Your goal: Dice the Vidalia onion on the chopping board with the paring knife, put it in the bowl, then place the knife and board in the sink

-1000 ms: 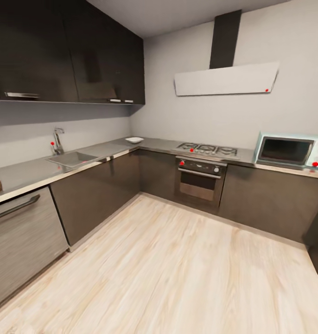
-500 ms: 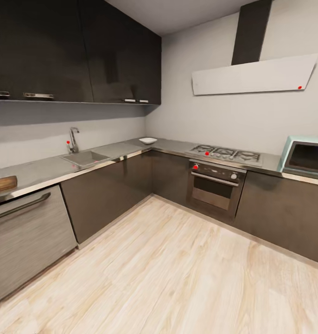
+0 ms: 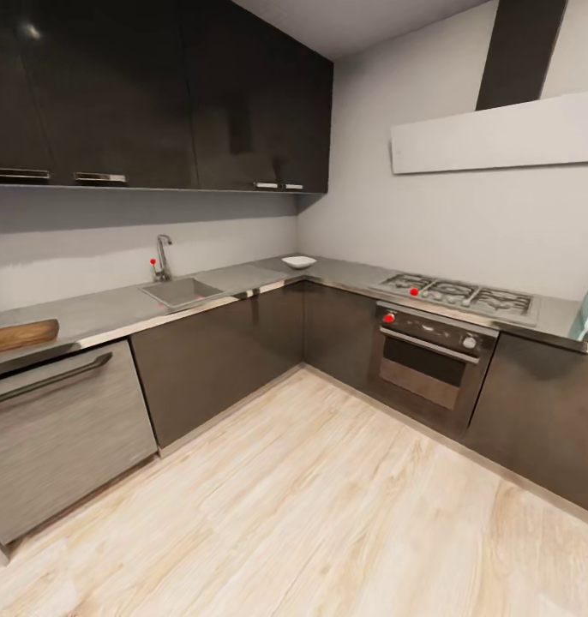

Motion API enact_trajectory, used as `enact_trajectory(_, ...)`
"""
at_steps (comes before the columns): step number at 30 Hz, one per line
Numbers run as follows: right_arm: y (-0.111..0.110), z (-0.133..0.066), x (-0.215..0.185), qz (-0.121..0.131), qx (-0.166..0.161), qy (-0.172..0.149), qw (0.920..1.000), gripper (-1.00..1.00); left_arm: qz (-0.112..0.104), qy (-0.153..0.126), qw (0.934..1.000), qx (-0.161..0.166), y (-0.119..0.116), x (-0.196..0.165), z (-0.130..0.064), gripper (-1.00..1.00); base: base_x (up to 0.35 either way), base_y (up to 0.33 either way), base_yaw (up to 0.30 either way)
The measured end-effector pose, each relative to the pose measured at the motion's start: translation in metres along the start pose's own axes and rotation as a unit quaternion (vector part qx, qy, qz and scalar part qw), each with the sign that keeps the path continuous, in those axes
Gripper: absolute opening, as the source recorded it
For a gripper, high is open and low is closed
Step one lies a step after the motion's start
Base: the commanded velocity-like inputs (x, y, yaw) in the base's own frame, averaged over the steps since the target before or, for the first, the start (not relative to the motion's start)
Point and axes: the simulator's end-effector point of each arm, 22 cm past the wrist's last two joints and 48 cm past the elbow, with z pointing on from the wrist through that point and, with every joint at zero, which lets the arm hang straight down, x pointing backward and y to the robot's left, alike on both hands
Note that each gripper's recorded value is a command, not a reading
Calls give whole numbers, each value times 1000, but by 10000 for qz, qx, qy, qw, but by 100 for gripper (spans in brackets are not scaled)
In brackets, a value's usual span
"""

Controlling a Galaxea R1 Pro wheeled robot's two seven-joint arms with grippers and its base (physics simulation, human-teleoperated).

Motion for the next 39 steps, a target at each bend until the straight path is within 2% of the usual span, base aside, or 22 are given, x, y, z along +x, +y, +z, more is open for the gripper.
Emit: enact_trajectory(39, 2, 0, 0, 0, -12, 2, 10000, 100, 0, -3, 10000, 0, 0, 0, 0, 100, 213, -218, 249)
